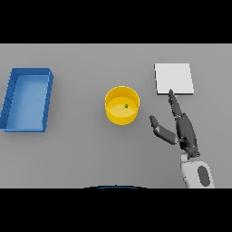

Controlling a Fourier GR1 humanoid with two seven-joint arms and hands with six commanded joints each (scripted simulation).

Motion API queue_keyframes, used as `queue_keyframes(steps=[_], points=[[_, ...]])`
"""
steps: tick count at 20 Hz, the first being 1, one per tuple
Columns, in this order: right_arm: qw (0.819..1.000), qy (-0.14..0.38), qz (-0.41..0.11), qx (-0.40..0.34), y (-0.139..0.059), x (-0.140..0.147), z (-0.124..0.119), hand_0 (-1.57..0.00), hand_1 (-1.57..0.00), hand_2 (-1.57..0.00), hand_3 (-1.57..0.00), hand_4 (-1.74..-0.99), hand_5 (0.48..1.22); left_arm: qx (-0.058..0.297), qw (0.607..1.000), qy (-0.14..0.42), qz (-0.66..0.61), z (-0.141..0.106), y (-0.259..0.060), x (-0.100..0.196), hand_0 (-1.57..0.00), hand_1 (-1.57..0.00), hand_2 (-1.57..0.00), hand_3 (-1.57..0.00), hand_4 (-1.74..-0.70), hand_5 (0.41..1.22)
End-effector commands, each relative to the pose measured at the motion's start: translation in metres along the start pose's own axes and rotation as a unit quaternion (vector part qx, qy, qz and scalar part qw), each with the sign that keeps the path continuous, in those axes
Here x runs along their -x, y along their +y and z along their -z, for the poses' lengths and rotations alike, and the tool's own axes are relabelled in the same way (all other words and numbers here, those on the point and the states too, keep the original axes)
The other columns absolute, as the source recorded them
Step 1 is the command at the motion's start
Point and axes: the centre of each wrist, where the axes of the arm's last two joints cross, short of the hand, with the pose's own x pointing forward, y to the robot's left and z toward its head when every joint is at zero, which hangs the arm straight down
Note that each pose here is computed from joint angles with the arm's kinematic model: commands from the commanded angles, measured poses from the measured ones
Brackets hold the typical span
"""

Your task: Pick up the red beaker and tilt it to pour out 1 green nut into yellow bowl. Pick up the yellow bowl and place it on the metallic measuring scale.

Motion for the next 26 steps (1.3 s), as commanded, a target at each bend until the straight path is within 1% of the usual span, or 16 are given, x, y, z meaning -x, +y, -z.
queue_keyframes(steps=[1,5,7,8,9,11,13,14,15,16,17,18,20,22,23,26], points=[[1.000,0.003,0.002,0.001,-0.002,0.000,0.002,0.00,0.00,0.00,0.00,-1.129,0.659,0.001,1.000,0.010,-0.018,0.000,-0.009,0.011,-1.57,-1.57,-1.57,-1.57,-1.74,1.221],[1.000,-0.012,0.000,-0.001,-0.001,0.001,-0.004,0.00,0.00,0.00,0.00,-1.151,0.676,0.010,0.997,0.032,-0.066,-0.013,-0.050,0.062,-1.57,-1.57,-1.57,-1.57,-1.74,1.221],[1.000,-0.007,-0.008,0.002,-0.002,0.000,-0.002,0.00,0.00,0.00,0.00,-1.166,0.676,0.009,0.996,0.041,-0.084,-0.024,-0.058,0.080,-1.57,-1.57,-1.57,-1.57,-1.74,1.221],[1.000,-0.002,-0.008,0.002,-0.006,0.001,0.000,0.00,0.00,0.00,0.00,-1.175,0.676,0.013,0.995,0.047,-0.092,-0.031,-0.068,0.088,-1.57,-1.57,-1.57,-1.57,-1.74,1.186],[1.000,-0.001,-0.007,0.000,-0.002,0.001,0.000,0.00,0.00,0.00,0.00,-1.174,0.676,0.015,0.994,0.046,-0.095,-0.038,-0.070,0.093,-1.57,-1.57,-1.57,-1.57,-1.74,1.151],[1.000,-0.006,-0.005,0.000,-0.004,0.002,-0.004,0.00,0.00,0.00,0.00,-1.167,0.675,0.016,0.992,0.062,-0.105,-0.049,-0.077,0.097,-1.57,-1.57,-1.57,-1.57,-1.74,1.050],[1.000,-0.010,-0.002,0.000,-0.007,0.000,-0.004,0.00,0.00,0.00,0.00,-1.157,0.671,0.020,0.991,0.076,-0.112,-0.060,-0.081,0.103,-1.57,-1.57,-1.57,-1.57,-1.74,0.925],[1.000,-0.007,0.000,0.001,-0.006,-0.001,-0.002,0.00,0.00,0.00,0.00,-1.155,0.669,0.026,0.989,0.088,-0.115,-0.064,-0.080,0.101,-1.57,-1.57,-1.57,-1.57,-1.66,0.868],[1.000,-0.003,0.002,0.000,-0.007,-0.002,-0.001,0.00,0.00,0.00,0.00,-1.155,0.670,0.029,0.990,0.084,-0.109,-0.067,-0.075,0.100,-1.57,-1.57,-1.53,-1.53,-1.52,0.818],[1.000,0.003,0.003,0.001,-0.004,-0.001,-0.001,0.00,0.00,0.00,0.00,-1.153,0.670,0.051,0.992,0.054,-0.101,-0.074,-0.074,0.101,-1.47,-1.34,-1.28,-1.32,-1.37,0.774],[1.000,0.001,0.000,0.001,-0.006,0.000,-0.004,0.00,0.00,0.00,0.00,-1.151,0.670,0.073,0.991,0.047,-0.104,-0.075,-0.070,0.097,-1.17,-1.07,-1.02,-1.05,-1.23,0.737],[1.000,0.001,0.001,0.001,-0.003,-0.002,-0.002,0.00,0.00,0.00,0.00,-1.149,0.670,0.095,0.988,0.041,-0.113,-0.077,-0.067,0.098,-0.94,-0.86,-0.82,-0.84,-1.13,0.705],[1.000,-0.001,0.001,0.003,-0.007,0.001,-0.002,0.00,0.00,0.00,0.00,-1.153,0.670,0.126,0.985,0.039,-0.108,-0.079,-0.063,0.096,-0.60,-0.55,-0.52,-0.54,-0.98,0.664],[1.000,0.000,0.003,-0.001,0.000,0.003,-0.005,0.00,0.00,0.00,0.00,-1.155,0.669,0.137,0.987,0.048,-0.075,-0.081,-0.061,0.100,-0.38,-0.35,-0.33,-0.34,-0.88,0.644],[1.000,-0.005,-0.004,0.003,-0.001,0.002,-0.003,0.00,0.00,0.00,0.00,-1.155,0.670,0.142,0.987,0.056,-0.059,-0.080,-0.064,0.101,-0.31,-0.28,-0.27,-0.28,-0.84,0.632],[1.000,-0.002,-0.018,0.005,-0.003,0.001,-0.002,0.00,0.00,0.00,0.00,-1.158,0.665,0.132,0.989,0.063,-0.032,-0.077,-0.073,0.104,-0.16,-0.14,-0.14,-0.14,-0.80,0.627]])
